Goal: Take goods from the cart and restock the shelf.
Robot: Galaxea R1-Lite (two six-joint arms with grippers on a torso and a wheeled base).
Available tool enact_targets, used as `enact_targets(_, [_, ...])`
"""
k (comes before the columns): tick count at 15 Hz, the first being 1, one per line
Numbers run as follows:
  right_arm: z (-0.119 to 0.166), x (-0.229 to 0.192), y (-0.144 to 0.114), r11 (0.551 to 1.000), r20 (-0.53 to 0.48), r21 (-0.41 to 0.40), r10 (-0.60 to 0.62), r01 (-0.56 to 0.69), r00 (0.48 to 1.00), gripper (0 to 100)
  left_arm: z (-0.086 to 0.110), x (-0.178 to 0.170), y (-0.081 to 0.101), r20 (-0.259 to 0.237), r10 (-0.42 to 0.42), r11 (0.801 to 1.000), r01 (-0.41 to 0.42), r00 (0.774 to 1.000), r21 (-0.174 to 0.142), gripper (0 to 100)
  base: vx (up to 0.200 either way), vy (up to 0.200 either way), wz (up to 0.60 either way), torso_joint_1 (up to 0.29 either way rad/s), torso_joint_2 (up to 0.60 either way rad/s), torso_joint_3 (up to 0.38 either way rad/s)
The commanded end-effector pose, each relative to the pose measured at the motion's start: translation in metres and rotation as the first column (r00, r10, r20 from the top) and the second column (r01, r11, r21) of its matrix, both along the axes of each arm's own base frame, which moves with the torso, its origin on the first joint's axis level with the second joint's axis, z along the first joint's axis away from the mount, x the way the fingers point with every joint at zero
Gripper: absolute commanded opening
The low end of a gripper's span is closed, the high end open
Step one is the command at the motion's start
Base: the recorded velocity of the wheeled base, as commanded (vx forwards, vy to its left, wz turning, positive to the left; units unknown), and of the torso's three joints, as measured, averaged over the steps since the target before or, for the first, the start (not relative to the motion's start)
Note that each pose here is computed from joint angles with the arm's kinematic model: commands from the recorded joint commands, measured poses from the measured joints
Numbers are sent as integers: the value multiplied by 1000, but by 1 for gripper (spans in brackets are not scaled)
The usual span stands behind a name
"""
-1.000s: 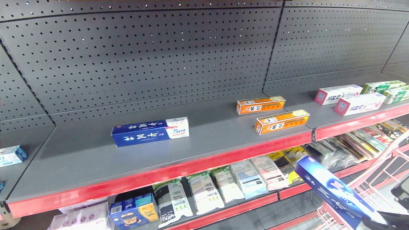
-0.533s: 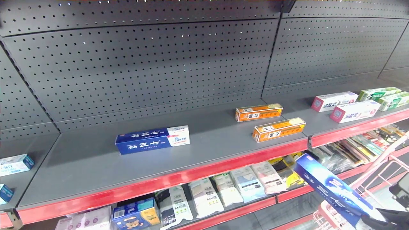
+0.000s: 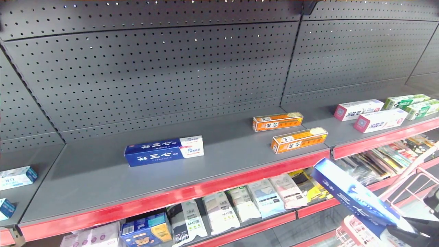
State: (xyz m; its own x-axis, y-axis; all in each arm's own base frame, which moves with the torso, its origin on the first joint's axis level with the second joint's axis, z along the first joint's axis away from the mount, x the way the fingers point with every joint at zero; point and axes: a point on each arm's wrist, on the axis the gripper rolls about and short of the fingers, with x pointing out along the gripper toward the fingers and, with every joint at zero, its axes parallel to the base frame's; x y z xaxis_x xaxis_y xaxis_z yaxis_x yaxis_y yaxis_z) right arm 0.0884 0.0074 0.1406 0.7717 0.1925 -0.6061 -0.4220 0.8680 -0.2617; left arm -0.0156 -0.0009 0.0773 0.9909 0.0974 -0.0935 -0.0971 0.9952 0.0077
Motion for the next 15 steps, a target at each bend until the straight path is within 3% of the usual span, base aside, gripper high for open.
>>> enact_targets(1, [6, 2, 5, 996, 45, 52, 76, -78, 996, 0, 0, 0, 0, 0, 0, 1000, 0, 1000, 0, 100, 0, 0, 0, 0, 0, 0])
enact_targets(6, [15, 17, 21, 954, 122, 204, 198, -220, 973, 0, 0, 0, 0, 0, 0, 1000, 0, 1000, 0, 100, 0, 0, 0, 0, 0, 0])
enact_targets(10, [20, 26, 24, 965, 202, 180, 151, -189, 968, 0, 0, 0, 0, 0, 0, 1000, 0, 1000, 0, 100, 0, 0, 0, 0, 0, 0])
enact_targets(15, [20, 41, 30, 957, 143, 243, 127, -159, 982, 0, 0, 0, 0, 0, 0, 1000, 0, 1000, 0, 100, 0, 0, 0, 0, 0, 0])
